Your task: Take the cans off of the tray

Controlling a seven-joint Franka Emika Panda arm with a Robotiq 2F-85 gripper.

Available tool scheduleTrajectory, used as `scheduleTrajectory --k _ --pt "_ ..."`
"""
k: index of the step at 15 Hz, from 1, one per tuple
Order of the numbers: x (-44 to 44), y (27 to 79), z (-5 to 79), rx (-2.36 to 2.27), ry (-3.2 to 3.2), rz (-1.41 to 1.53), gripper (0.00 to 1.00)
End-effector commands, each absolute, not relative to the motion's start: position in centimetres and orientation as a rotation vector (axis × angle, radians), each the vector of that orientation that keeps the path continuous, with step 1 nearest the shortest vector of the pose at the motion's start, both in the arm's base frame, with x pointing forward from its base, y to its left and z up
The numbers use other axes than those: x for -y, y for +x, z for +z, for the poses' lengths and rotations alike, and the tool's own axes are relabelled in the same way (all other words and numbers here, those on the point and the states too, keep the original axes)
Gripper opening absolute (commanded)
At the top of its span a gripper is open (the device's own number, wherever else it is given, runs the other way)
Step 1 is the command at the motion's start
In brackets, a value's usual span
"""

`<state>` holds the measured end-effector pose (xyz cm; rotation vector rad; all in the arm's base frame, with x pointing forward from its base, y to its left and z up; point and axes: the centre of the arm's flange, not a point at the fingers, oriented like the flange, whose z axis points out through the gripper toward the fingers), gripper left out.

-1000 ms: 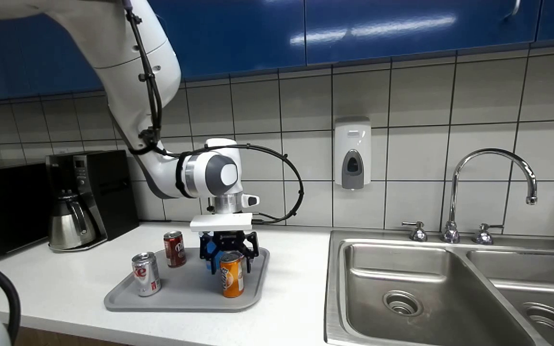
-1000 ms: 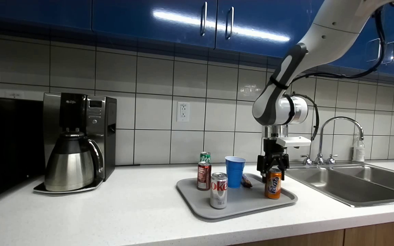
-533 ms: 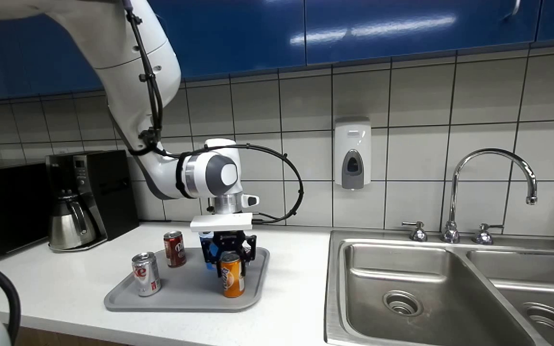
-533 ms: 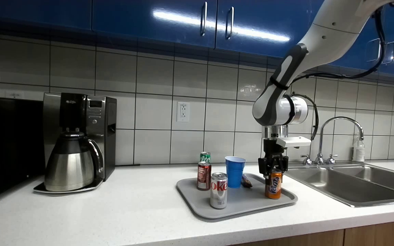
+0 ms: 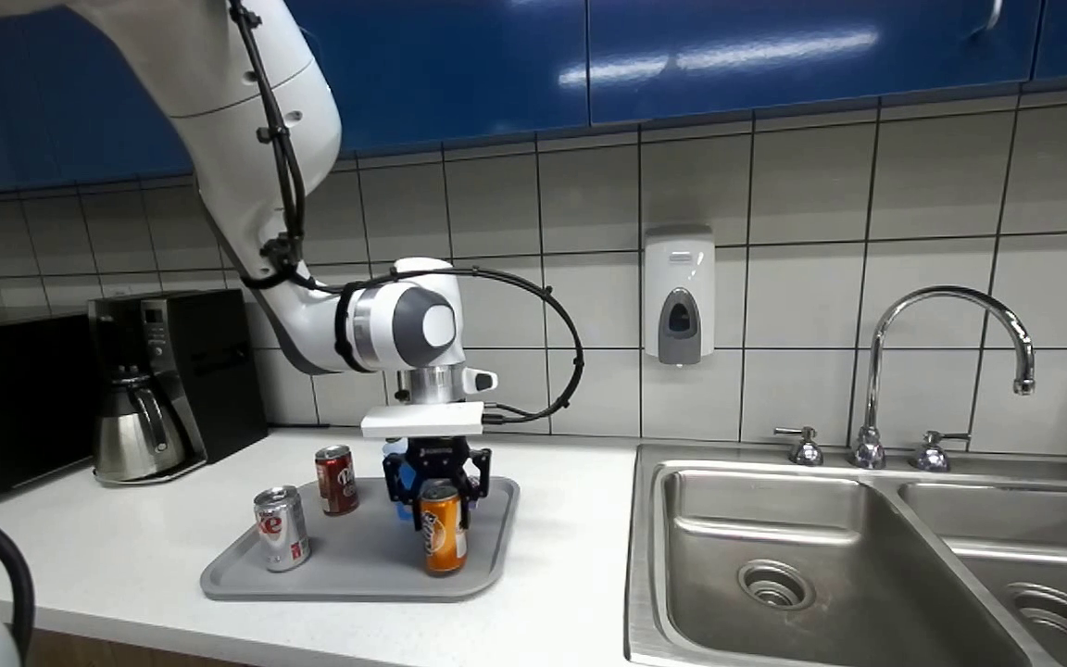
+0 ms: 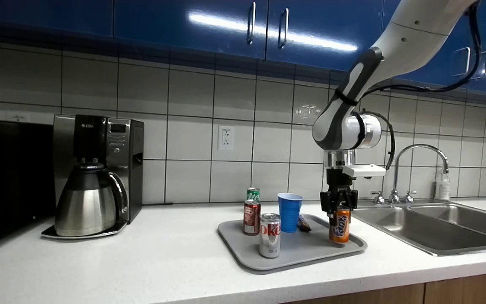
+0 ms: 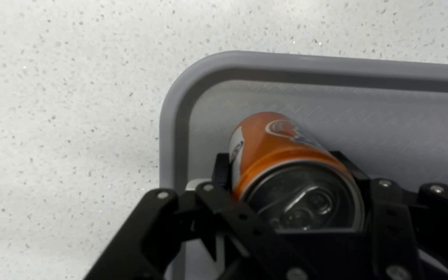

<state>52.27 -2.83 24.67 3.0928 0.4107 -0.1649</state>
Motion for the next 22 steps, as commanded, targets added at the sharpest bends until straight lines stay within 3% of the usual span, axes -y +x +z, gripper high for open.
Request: scheduleTrajectory --k 1,9,22 --pt "3.8 50.9 29.3 -0.365 3.112 -0.23 0.39" --pt "11.3 50.2 32.9 -0.191 3.112 -0.163 0.39" --pt "18.2 50.7 28.2 -0.022 3.104 -0.089 0.39"
